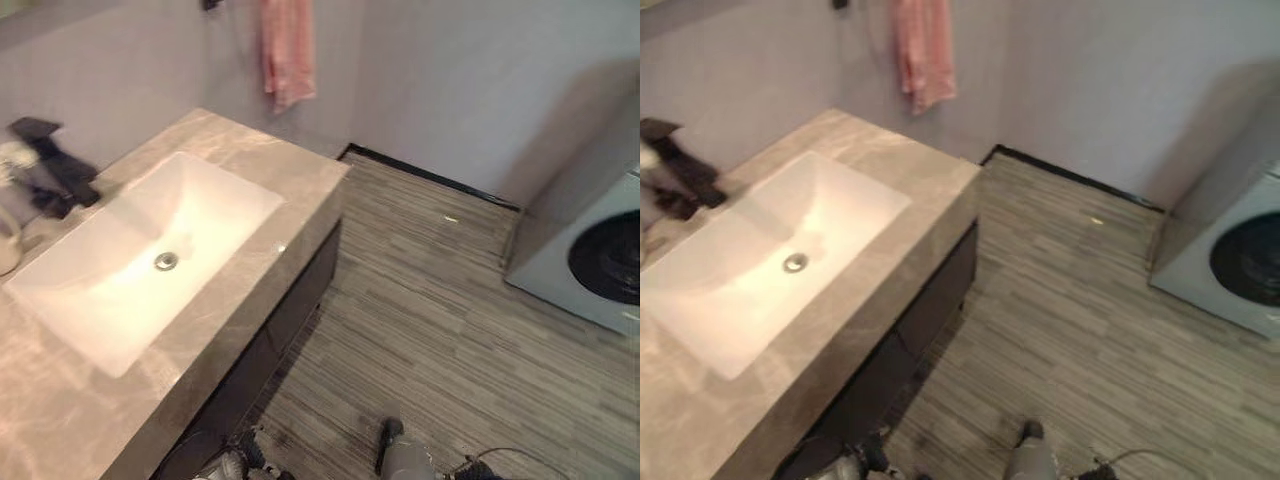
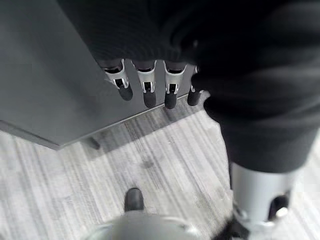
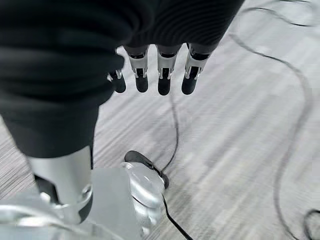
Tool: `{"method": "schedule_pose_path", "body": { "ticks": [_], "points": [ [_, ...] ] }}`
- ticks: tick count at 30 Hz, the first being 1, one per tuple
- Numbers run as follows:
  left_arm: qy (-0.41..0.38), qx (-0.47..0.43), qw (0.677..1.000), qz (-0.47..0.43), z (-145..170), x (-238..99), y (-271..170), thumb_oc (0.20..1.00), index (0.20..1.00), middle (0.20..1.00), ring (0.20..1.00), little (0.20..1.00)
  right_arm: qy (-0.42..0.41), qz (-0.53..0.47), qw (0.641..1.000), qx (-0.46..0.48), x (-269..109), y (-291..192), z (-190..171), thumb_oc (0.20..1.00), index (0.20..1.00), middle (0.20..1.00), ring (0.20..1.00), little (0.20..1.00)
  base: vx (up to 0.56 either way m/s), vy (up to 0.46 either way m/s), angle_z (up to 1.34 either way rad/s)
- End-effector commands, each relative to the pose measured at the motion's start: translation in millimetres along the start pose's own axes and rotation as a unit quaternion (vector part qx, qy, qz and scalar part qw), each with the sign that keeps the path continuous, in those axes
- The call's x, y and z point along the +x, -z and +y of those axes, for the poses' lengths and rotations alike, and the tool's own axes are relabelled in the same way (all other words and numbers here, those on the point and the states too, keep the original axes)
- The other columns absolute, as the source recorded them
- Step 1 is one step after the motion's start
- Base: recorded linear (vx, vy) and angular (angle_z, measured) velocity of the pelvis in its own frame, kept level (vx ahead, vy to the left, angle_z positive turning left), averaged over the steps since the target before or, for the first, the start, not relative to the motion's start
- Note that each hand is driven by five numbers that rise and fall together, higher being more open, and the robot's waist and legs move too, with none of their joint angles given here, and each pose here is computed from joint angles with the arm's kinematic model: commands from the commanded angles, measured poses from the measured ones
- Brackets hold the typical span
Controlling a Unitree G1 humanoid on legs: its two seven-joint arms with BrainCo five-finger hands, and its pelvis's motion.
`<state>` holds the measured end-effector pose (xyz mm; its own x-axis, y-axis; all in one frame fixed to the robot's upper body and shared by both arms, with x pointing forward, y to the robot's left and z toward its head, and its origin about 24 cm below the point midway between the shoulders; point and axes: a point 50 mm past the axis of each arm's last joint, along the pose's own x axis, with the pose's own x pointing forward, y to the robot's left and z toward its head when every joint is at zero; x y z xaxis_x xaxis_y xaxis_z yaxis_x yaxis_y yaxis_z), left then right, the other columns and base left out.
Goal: Put brush and paste in cup on sink, flatten towel.
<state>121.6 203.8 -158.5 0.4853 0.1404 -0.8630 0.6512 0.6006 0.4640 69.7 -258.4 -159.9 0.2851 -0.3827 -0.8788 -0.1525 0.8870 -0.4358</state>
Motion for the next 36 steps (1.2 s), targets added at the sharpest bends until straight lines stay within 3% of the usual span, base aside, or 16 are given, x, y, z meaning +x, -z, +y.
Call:
{"method": "schedule_pose_path", "body": {
  "ticks": [1,4,9,15,19,21,24,30,36],
  "points": [
    [-0.018,-0.062,0.998,-0.001,10.4,4.5,-13.2,1.0,1.0,1.0,1.0,1.0,0.038,-0.003,0.999,0.004,3.8,-10.3,-22.2,1.0,1.0,1.0,1.0,1.0,0.08,-0.231,-1.39],
    [-0.025,-0.09,0.996,0.014,11.8,3.8,-5.2,1.0,1.0,1.0,1.0,1.0,0.034,-0.001,0.999,0.005,3.4,-7.5,-20.4,1.0,1.0,1.0,1.0,1.0,0.13,-0.202,-1.37],
    [-0.078,-0.217,0.973,0.017,27.5,3.0,2.2,1.0,1.0,1.0,1.0,1.0,0.047,-0.063,0.995,0.053,4.5,-32.5,-35.1,1.0,1.0,1.0,1.0,1.0,0.12,-0.224,-0.83],
    [-0.098,-0.235,0.967,0.007,37.6,4.9,-5.6,1.0,1.0,1.0,1.0,1.0,0.061,-0.117,0.989,0.068,3.1,-57.4,-45.5,1.0,1.0,1.0,1.0,1.0,0.1,-0.105,-0.78],
    [-0.134,-0.262,0.956,-0.009,55.3,5.5,-11.0,1.0,1.0,1.0,1.0,1.0,0.052,-0.198,0.976,0.068,-4.0,-98.8,-42.0,1.0,1.0,1.0,1.0,1.0,0.13,0.038,-0.26],
    [-0.177,-0.278,0.943,-0.043,75.0,3.8,-19.8,1.0,1.0,1.0,1.0,1.0,0.045,-0.242,0.965,0.092,-11.1,-117.1,-34.4,1.0,1.0,1.0,1.0,1.0,0.03,0.035,-0.71],
    [-0.219,-0.378,0.895,-0.094,93.2,-1.0,-32.0,1.0,1.0,1.0,1.0,1.0,0.041,-0.297,0.941,0.159,-22.6,-136.9,-27.8,1.0,1.0,1.0,1.0,1.0,0.1,0.061,0.12],
    [-0.21,-0.355,0.898,-0.156,89.7,-7.3,-51.6,1.0,1.0,1.0,1.0,1.0,0.034,-0.314,0.932,0.176,-28.3,-139.8,-19.3,1.0,1.0,1.0,1.0,1.0,0.2,0.204,0.07],
    [-0.206,-0.338,0.905,-0.157,89.5,-7.0,-51.5,1.0,1.0,1.0,1.0,1.0,0.021,-0.329,0.929,0.17,-33.6,-141.0,-11.2,1.0,1.0,1.0,1.0,1.0,0.22,0.134,0.01]
  ]
}}
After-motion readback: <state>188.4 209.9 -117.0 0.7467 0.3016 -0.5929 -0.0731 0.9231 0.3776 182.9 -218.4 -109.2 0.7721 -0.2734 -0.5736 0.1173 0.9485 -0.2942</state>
